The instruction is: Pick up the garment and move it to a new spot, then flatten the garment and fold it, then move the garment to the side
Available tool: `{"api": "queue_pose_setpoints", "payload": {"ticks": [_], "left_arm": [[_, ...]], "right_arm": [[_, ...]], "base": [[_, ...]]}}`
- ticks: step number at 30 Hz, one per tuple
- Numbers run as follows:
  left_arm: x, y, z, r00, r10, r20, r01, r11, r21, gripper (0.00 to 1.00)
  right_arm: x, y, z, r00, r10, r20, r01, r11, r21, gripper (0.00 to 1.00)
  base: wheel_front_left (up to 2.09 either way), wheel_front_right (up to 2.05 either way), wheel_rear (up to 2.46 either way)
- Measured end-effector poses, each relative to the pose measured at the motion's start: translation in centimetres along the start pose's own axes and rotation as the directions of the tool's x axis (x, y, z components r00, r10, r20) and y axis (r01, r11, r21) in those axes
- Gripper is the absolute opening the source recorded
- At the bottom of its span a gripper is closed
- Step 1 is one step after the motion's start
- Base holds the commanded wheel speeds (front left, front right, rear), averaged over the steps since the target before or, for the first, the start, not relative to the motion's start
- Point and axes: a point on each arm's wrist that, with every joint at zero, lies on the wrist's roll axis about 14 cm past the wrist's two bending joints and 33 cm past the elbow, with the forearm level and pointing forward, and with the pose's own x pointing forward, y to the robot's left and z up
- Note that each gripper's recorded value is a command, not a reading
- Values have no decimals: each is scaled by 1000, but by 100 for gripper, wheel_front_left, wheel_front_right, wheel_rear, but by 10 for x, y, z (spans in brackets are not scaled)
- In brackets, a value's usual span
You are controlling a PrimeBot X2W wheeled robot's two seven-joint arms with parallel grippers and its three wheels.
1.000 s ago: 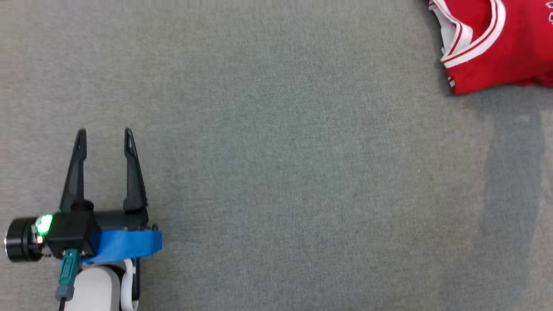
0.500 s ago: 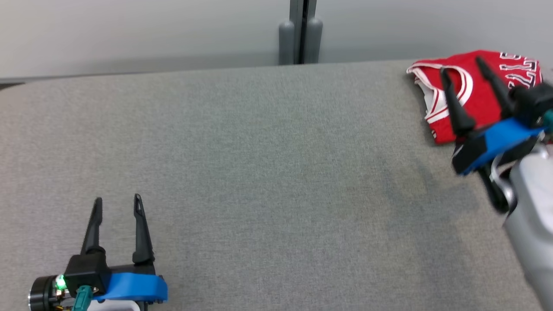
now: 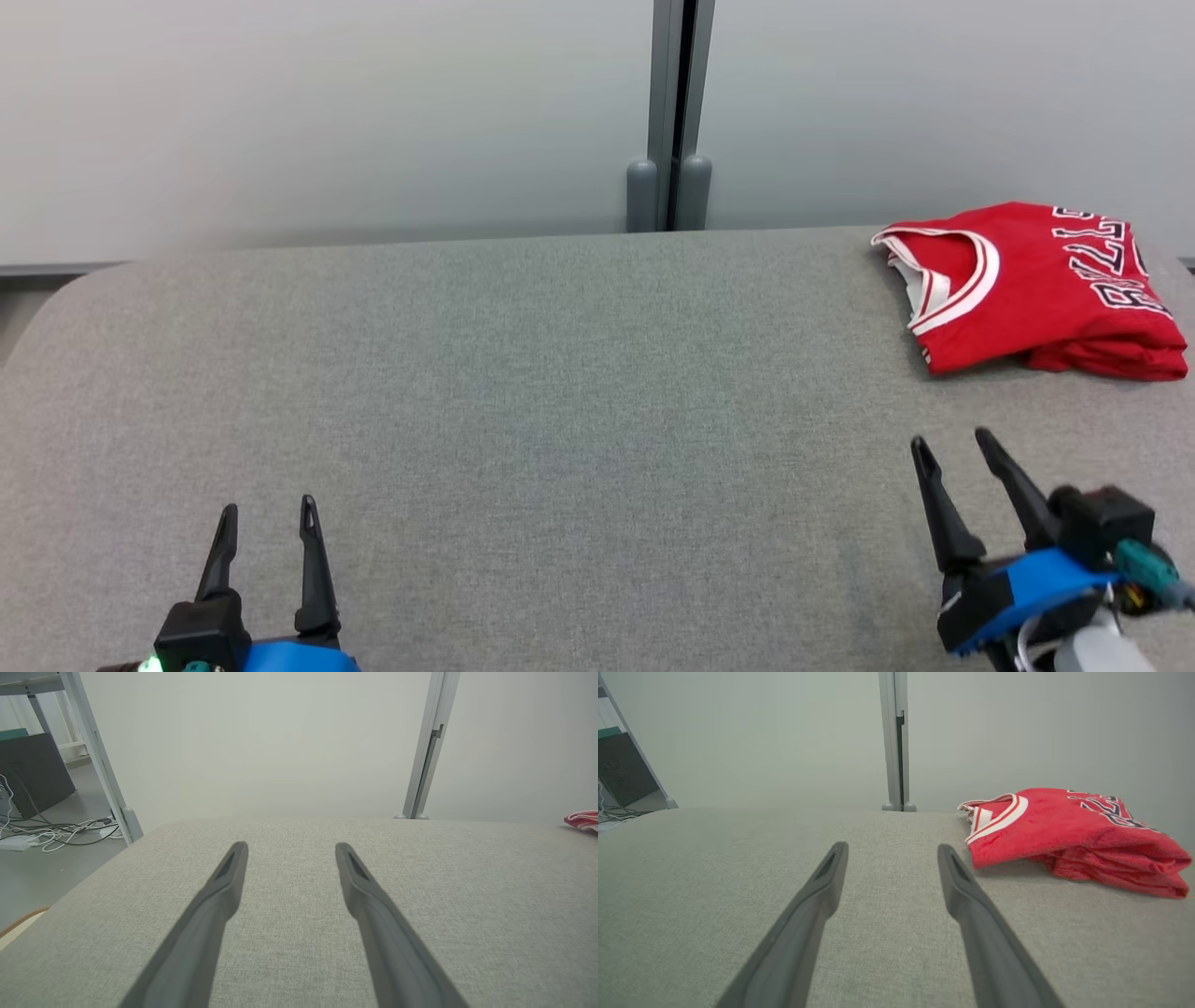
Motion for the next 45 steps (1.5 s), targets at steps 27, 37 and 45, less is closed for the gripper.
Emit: {"api": "queue_pose_setpoints", "payload": {"ticks": [27,37,45], "left_arm": [[-17,6,0,1000,2,4,-2,1000,-5,100],[-17,6,-9,1000,-1,-29,2,1000,14,100],[-17,8,-13,999,5,-40,-4,1000,30,100]], "right_arm": [[-46,20,-21,996,-88,-15,89,994,62,100],[-48,19,-31,994,-95,-46,98,993,59,100],[-49,20,-36,994,-95,-62,98,993,60,100]], "base": [[0,0,0],[0,0,0],[0,0,0]]}}
